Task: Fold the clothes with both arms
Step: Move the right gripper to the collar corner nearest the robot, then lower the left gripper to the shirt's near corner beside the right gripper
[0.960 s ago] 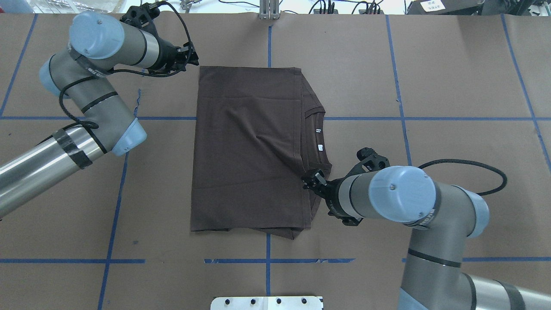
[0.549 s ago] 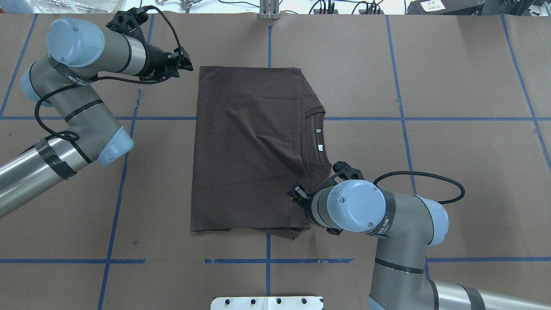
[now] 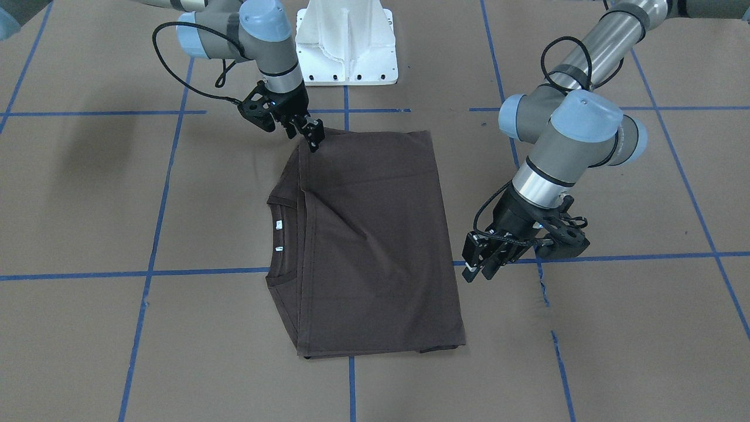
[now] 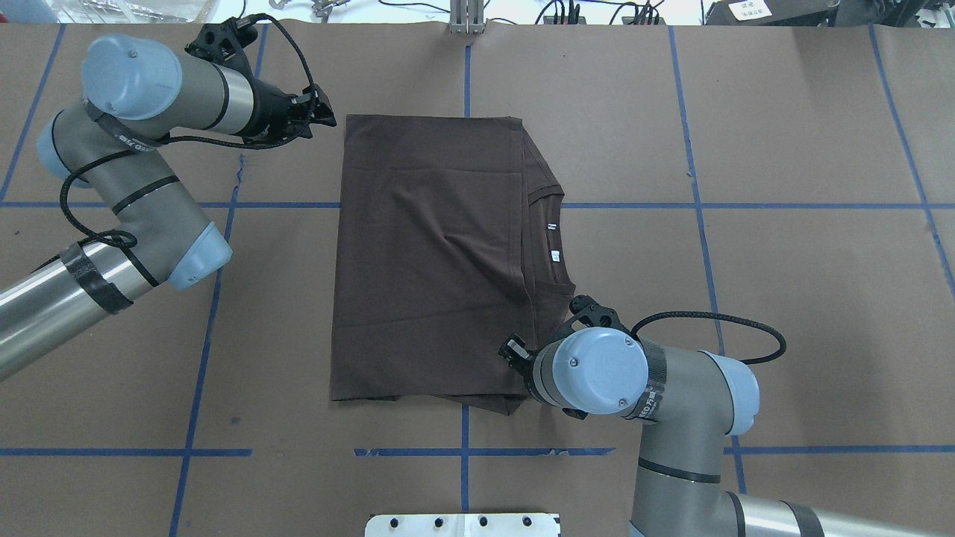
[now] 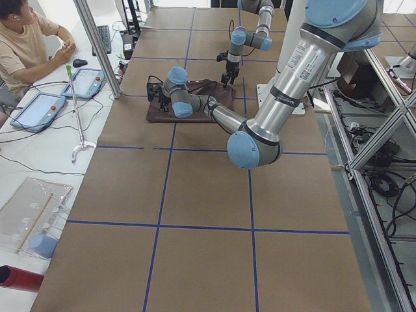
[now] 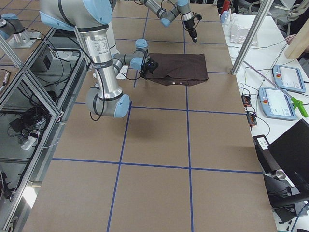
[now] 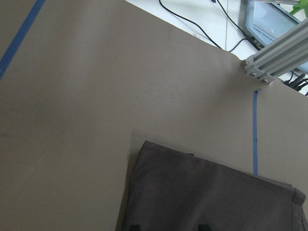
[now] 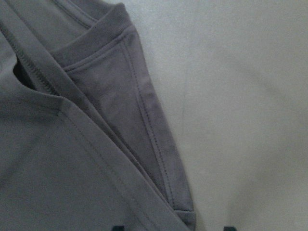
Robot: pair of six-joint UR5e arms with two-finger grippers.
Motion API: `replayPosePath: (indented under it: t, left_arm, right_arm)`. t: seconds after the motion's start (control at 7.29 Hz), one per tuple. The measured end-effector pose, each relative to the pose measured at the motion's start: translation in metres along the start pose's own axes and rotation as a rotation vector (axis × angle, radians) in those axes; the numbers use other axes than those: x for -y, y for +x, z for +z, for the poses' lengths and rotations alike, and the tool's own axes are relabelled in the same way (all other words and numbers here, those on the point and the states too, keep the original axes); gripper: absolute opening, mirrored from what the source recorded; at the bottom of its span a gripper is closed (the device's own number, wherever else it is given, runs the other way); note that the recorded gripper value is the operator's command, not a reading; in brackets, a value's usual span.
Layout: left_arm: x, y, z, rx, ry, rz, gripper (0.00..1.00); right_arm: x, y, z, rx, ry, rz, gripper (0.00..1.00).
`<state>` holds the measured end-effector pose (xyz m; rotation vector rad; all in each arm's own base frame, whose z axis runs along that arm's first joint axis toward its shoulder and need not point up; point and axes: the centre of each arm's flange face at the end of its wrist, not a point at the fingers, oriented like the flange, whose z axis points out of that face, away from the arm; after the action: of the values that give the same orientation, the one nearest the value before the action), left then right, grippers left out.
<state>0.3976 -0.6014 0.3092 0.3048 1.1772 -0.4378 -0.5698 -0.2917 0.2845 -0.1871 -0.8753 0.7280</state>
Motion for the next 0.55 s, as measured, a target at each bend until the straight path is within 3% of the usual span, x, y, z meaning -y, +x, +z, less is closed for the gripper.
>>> replayPosePath:
  t: [0.14,0.55]
  left_arm:
    - [-0.0002,-0.0008,0.0002,0.001,0.0,-0.001,0.51]
    - [-0.0029,-0.0102,-0.0042,0.005,0.0,-0.001,0.51]
  right_arm:
    - [-0.0004,-0.0004,0.001,-0.001,0.0,0.003,0.0]
    - [-0.002,-0.0011,0.0012,-0.002,-0.002,0.003,0.0]
